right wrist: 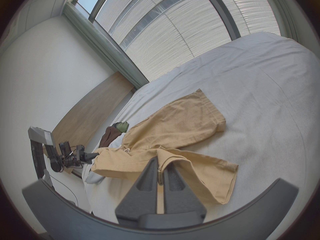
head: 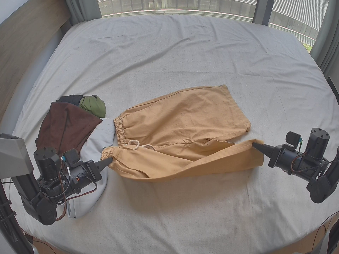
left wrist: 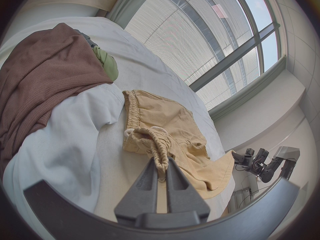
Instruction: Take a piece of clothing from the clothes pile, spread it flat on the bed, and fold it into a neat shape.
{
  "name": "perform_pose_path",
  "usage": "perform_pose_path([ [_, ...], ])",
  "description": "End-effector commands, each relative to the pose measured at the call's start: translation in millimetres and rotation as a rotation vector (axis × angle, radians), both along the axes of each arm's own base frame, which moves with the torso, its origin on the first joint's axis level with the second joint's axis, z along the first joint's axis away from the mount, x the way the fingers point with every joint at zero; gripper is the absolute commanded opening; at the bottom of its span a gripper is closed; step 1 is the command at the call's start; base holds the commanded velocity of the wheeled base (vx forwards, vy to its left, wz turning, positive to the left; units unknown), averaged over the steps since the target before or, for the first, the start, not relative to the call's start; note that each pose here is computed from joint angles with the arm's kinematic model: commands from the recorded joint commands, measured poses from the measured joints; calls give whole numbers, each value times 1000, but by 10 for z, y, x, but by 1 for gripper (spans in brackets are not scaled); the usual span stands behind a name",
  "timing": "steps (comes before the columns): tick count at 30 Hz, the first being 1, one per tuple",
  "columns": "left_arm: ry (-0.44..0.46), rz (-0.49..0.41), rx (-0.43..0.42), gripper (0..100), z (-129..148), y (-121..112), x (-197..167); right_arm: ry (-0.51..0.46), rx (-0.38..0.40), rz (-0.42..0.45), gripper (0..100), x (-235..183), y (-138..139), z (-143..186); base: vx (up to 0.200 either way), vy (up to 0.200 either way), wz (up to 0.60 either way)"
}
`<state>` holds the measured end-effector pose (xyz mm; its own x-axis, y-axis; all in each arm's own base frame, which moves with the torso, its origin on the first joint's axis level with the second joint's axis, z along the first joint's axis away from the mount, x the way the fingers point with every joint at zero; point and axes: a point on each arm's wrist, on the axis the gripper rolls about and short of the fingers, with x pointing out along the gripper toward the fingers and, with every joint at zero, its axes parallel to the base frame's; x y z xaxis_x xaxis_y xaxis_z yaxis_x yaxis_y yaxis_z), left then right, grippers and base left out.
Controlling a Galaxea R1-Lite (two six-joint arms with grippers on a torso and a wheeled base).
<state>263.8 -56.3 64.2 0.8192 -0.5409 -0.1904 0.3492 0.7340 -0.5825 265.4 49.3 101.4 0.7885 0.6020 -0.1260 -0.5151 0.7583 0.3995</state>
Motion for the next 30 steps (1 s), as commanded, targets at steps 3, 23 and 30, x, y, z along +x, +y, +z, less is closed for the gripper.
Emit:
perform_pose_path([
  [3,-22,24,-20,0,51,-47,63,-39,49,-22,0,116,-29,132,0,0,0],
  [23,-93,115,-91,0,209,-204,268,-111,80,-35,0,550,-37,471,0,0,0],
  [30,-148,120,-118,0,320,-230,380,-132,82,-44,0,679,-44,618,0,0,0],
])
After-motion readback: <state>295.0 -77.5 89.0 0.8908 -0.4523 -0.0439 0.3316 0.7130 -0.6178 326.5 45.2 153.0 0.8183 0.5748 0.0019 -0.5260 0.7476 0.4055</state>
